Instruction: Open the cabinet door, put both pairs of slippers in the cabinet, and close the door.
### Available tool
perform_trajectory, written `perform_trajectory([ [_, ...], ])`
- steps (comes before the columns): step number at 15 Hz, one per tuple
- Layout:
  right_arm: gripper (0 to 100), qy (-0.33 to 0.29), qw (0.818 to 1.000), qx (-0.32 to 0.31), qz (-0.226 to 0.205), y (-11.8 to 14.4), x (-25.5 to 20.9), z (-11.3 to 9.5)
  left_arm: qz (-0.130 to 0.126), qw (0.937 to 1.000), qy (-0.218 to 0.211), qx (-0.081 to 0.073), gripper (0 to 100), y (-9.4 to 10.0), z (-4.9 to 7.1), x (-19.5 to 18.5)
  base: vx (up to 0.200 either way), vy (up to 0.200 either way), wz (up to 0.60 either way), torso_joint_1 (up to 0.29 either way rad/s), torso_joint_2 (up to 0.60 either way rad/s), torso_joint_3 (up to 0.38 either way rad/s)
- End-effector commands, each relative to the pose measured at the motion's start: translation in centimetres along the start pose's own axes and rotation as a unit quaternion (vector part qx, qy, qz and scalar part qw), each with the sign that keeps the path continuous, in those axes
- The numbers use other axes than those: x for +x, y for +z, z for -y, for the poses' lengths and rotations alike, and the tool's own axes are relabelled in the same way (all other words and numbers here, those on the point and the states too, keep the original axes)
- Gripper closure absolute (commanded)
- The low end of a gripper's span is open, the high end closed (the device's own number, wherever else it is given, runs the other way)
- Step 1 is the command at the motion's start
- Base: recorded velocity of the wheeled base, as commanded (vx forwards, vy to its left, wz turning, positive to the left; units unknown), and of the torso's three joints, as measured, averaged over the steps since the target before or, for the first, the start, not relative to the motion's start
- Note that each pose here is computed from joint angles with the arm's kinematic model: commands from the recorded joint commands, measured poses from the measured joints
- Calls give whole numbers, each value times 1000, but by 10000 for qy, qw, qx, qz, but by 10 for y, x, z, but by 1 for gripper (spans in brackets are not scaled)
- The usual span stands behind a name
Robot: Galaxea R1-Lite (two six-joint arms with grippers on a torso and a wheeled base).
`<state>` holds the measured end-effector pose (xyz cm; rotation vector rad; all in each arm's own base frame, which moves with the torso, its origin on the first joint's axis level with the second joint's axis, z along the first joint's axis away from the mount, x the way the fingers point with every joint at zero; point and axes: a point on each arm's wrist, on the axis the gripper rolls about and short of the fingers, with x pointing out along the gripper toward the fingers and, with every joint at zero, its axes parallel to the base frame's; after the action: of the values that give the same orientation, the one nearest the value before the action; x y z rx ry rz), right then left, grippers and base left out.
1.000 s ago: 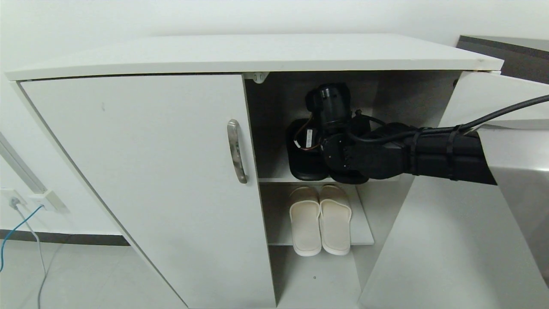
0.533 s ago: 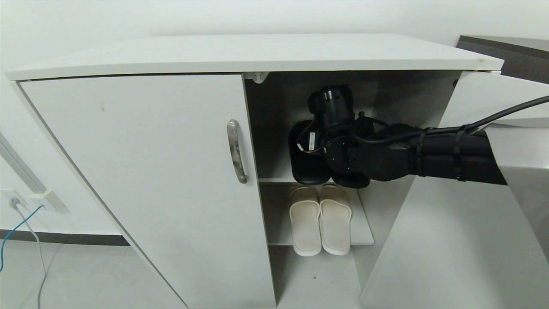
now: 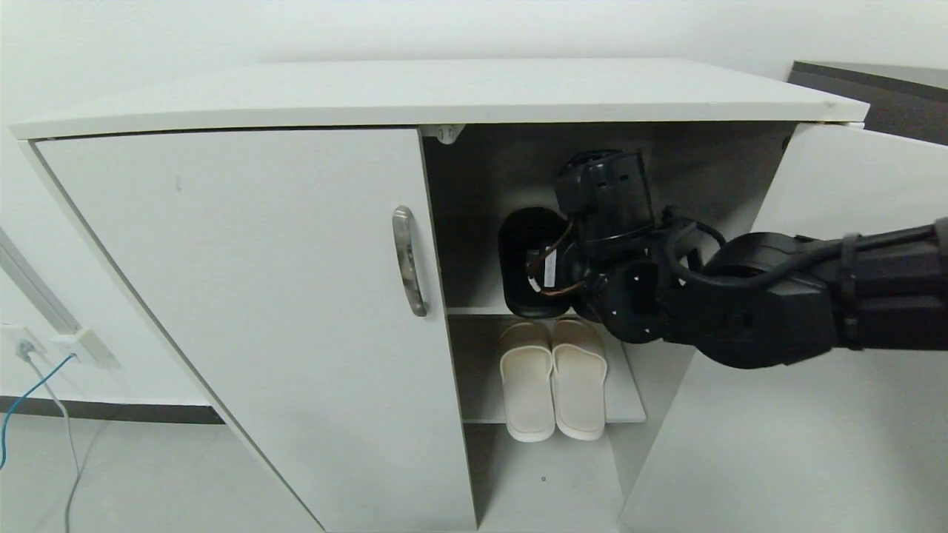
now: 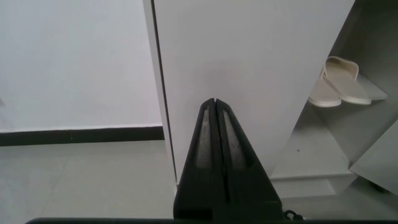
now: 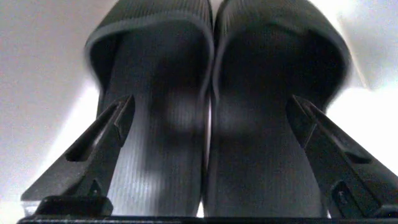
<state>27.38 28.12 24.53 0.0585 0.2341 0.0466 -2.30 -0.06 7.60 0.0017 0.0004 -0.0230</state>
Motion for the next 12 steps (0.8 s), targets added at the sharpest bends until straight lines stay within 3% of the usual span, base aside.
perform_trajectory([
  [1, 0, 278, 9996, 42, 79, 6, -41, 12, -6, 10000, 0, -1, 100, 0, 0, 0, 0, 0, 0, 0, 0, 0],
  [3, 0, 379, 9993, 0, 61, 0, -53, 16, 2, 10000, 0, -1, 100, 0, 0, 0, 0, 0, 0, 0, 0, 0],
  [8, 0, 446, 9990, -37, 26, -5, -59, 21, -6, 10000, 0, -1, 100, 0, 0, 0, -200, 0, 0, 0, 1, 4],
  [9, 100, 461, 9989, -22, 21, -5, -59, 21, -6, 10000, 0, -1, 100, 0, 0, 0, -200, 0, 0, 7, 2, -2],
  [12, 100, 465, 9989, -97, -42, -12, -58, 22, -6, 10000, 0, -1, 100, 0, 0, 0, -200, 0, 0, -2, 1, 4],
])
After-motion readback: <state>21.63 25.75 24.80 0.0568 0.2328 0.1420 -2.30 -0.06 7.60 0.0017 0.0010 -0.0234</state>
